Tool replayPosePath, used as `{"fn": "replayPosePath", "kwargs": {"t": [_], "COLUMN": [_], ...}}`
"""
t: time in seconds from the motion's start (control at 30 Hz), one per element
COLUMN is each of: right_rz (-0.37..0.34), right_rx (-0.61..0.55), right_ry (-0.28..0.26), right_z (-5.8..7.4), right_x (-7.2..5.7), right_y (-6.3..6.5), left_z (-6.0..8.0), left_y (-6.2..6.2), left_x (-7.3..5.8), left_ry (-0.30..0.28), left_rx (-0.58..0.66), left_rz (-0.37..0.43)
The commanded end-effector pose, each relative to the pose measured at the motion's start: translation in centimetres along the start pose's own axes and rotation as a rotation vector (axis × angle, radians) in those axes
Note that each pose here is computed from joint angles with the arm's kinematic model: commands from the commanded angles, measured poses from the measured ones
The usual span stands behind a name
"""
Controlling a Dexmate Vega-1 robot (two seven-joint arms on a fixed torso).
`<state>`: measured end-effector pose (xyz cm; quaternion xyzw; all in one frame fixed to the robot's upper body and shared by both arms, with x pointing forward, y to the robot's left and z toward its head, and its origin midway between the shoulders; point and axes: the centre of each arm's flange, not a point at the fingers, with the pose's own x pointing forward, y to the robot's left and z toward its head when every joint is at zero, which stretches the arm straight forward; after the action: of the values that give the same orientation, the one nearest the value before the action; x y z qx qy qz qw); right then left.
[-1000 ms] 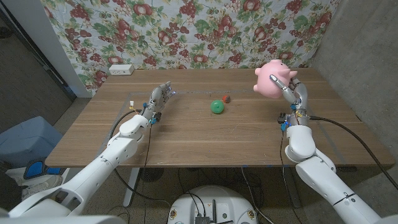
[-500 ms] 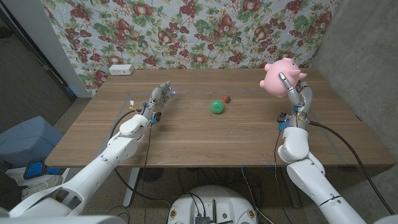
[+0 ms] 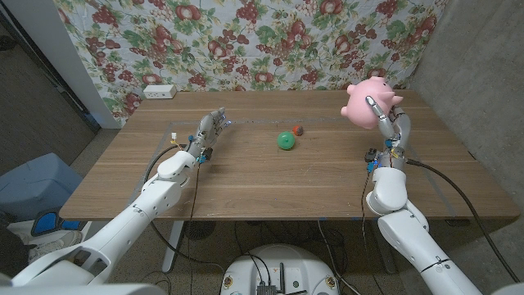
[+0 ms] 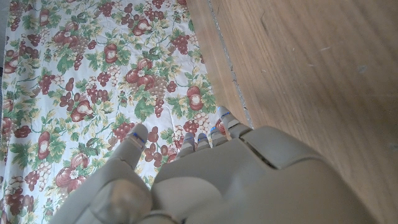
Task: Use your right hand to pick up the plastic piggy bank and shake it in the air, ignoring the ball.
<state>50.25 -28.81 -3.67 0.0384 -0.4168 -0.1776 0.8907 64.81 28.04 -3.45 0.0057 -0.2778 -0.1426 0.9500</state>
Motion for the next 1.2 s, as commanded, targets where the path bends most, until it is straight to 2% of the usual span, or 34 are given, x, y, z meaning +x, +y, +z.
{"fn": "replayPosePath", "kwargs": {"t": [0.03,0.2,0.43,0.8,1.2], "right_rz": [0.196,0.373,0.51,0.549,0.549], "right_rx": [-0.115,-0.202,-0.267,-0.29,-0.29], "right_ry": [0.023,0.046,0.084,0.106,0.116], "right_z": [0.7,1.1,1.6,1.5,1.3], "right_x": [0.8,1.5,1.8,2.0,2.4], "right_y": [0.5,1.2,1.7,1.6,1.6], "left_z": [0.0,0.0,0.1,0.3,0.3], "left_y": [-0.1,-0.1,-0.3,-0.6,-0.8], "left_x": [0.0,-0.1,-0.1,-0.1,-0.2], "left_ry": [0.001,0.001,0.004,0.005,0.005], "left_rx": [0.0,0.001,0.006,0.01,0.011], "left_rz": [0.0,0.0,0.0,-0.003,-0.001]}}
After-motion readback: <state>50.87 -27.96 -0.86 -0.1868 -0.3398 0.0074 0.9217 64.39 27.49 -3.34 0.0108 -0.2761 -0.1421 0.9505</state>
